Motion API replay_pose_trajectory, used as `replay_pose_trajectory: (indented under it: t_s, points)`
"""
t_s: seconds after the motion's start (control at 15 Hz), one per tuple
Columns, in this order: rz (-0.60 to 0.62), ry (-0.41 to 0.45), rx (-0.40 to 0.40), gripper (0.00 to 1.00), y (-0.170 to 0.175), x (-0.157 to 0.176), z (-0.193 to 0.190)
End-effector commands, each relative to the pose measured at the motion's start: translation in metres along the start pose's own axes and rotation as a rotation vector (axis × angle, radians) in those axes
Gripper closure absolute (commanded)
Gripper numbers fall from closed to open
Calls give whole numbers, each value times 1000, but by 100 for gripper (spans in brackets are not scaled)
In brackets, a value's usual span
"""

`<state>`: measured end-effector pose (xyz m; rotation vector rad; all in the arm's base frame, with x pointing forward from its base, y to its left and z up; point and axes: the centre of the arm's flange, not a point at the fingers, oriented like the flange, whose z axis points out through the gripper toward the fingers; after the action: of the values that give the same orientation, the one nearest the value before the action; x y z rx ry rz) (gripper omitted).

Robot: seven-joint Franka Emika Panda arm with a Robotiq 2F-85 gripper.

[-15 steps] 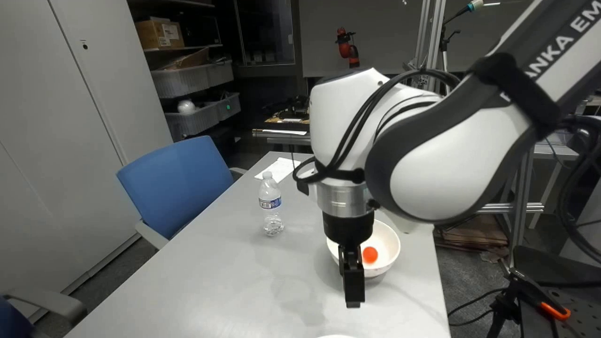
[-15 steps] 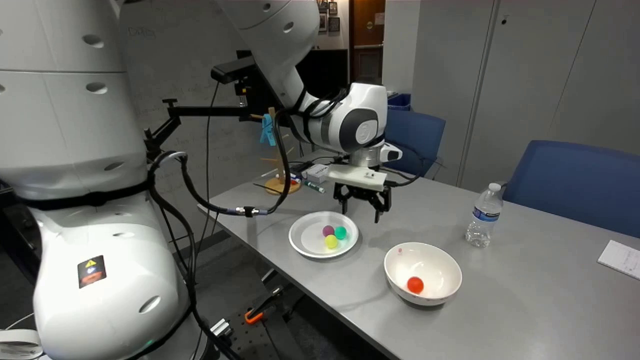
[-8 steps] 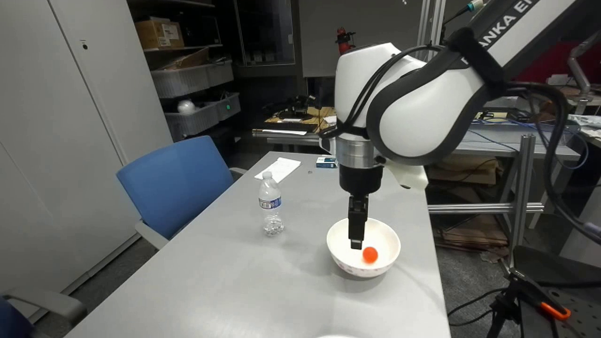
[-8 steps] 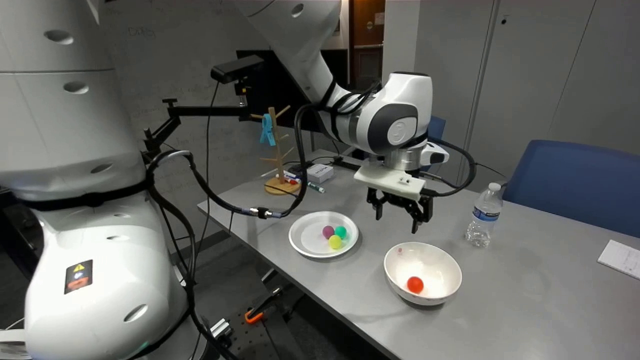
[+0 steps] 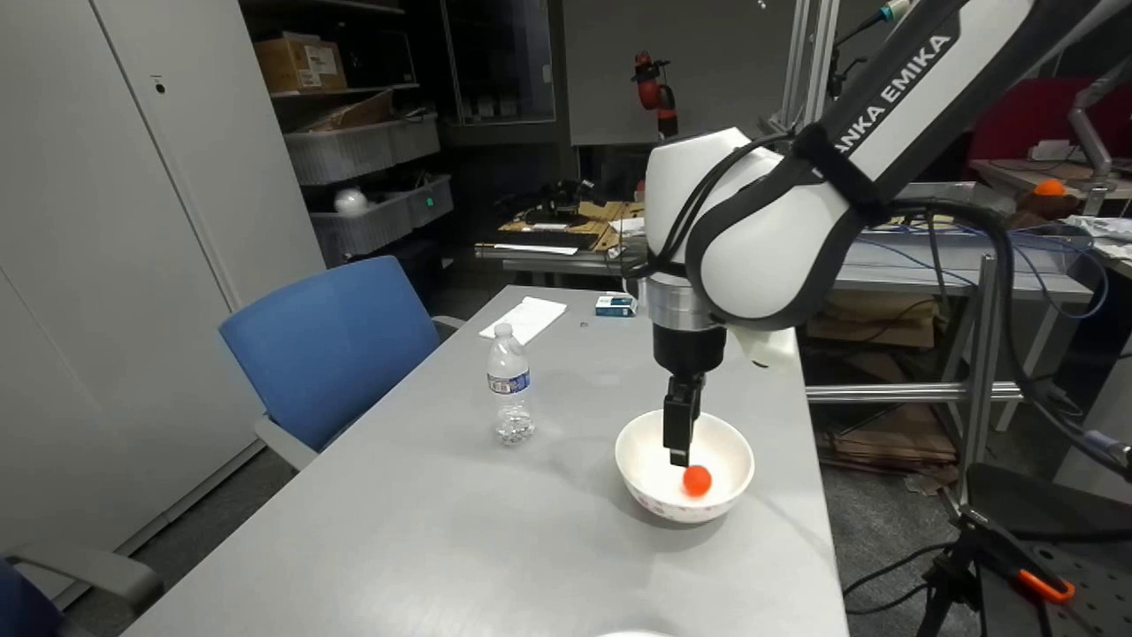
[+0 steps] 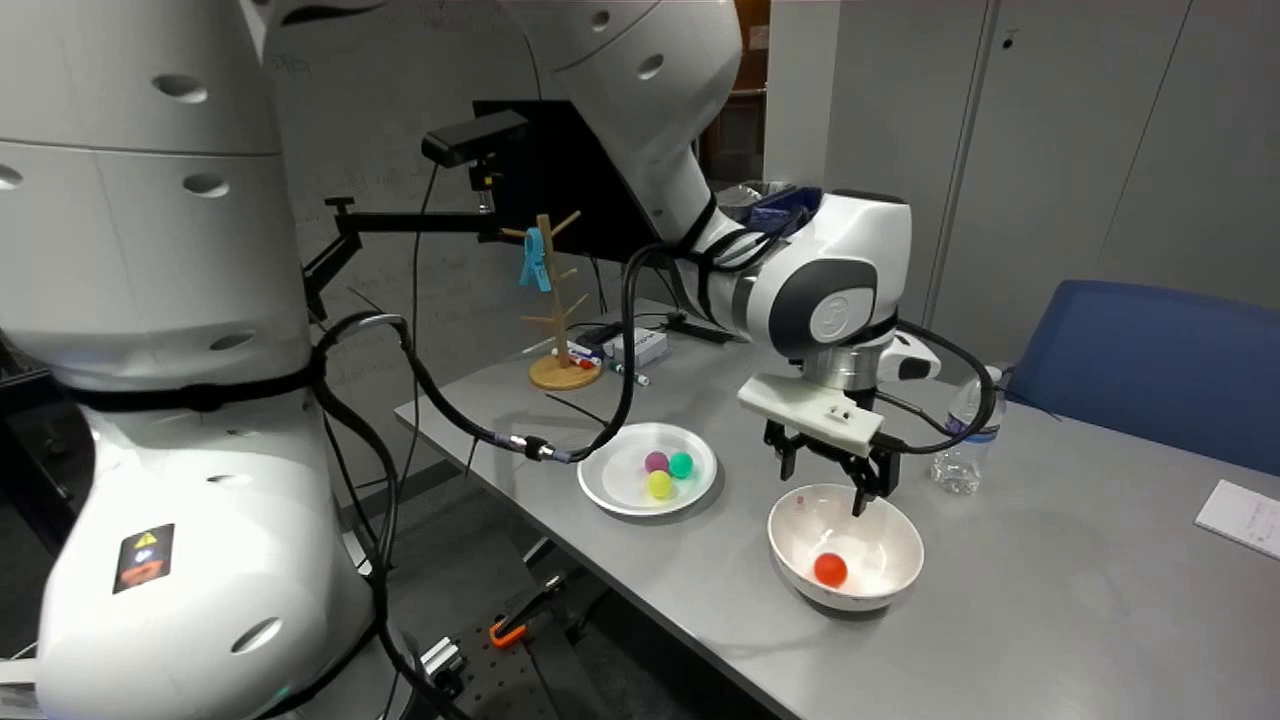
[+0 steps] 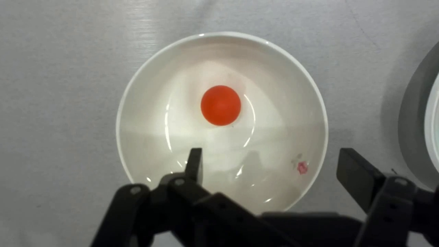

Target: Pick up the orange and yellow balls from the bowl and put them in the plate.

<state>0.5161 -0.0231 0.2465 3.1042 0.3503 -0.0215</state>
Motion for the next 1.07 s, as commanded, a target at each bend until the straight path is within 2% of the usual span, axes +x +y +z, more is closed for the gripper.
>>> replay_pose_trajectory:
  t_s: [0.0,0.33,0.67,0.8,1.0]
  points:
    - [44,5,-23,0,9,20,33]
    - [105,2,-40,0,20,29,62]
    - [153,-43,-61,0,34,20,81]
    - [169,-55,-69,4,38,17,85]
    - [182,-74,-76,5,41,14,92]
